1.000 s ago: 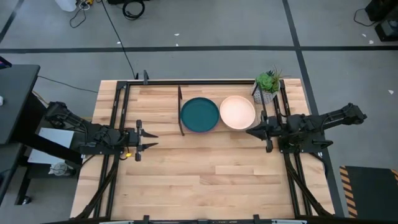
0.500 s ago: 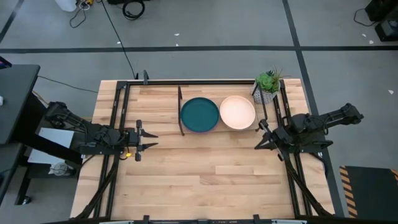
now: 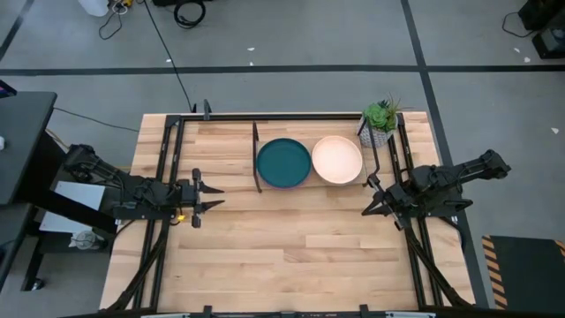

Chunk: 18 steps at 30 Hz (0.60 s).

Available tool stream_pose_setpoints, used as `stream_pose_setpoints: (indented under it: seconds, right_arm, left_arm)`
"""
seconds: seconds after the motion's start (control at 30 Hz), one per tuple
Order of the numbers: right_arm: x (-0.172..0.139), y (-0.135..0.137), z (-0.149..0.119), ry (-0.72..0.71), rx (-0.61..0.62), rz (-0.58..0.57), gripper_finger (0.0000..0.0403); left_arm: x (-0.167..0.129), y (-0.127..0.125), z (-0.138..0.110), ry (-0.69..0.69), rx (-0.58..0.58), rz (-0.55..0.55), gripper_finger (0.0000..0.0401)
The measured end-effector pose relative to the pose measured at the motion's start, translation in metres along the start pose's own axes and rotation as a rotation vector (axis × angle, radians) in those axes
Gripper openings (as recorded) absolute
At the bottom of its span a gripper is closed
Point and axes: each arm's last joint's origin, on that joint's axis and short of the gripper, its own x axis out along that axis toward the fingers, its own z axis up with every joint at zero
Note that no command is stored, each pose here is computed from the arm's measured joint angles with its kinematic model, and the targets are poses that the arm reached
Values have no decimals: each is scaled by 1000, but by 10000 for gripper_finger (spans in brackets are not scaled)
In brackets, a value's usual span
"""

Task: Place and stack plates onto a shelf
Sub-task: Return to Home Position

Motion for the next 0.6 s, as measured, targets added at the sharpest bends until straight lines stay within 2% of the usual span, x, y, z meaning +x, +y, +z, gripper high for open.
stream_pose_setpoints:
  seconds: [0.2,0.43,0.5,0.6]
  right_arm:
    - [3,0,-25,-82,51,16,13]
    - [2,1,-28,-67,70,25,14]
    - [2,0,-28,-68,65,4,14]
    - [2,-3,-28,-71,66,-90,14]
  left_arm:
    - [0,0,2,-19,-8,9,142]
    - [0,1,3,-24,-8,38,142]
    - [0,1,3,-27,-2,38,142]
    - [0,1,3,-29,21,38,142]
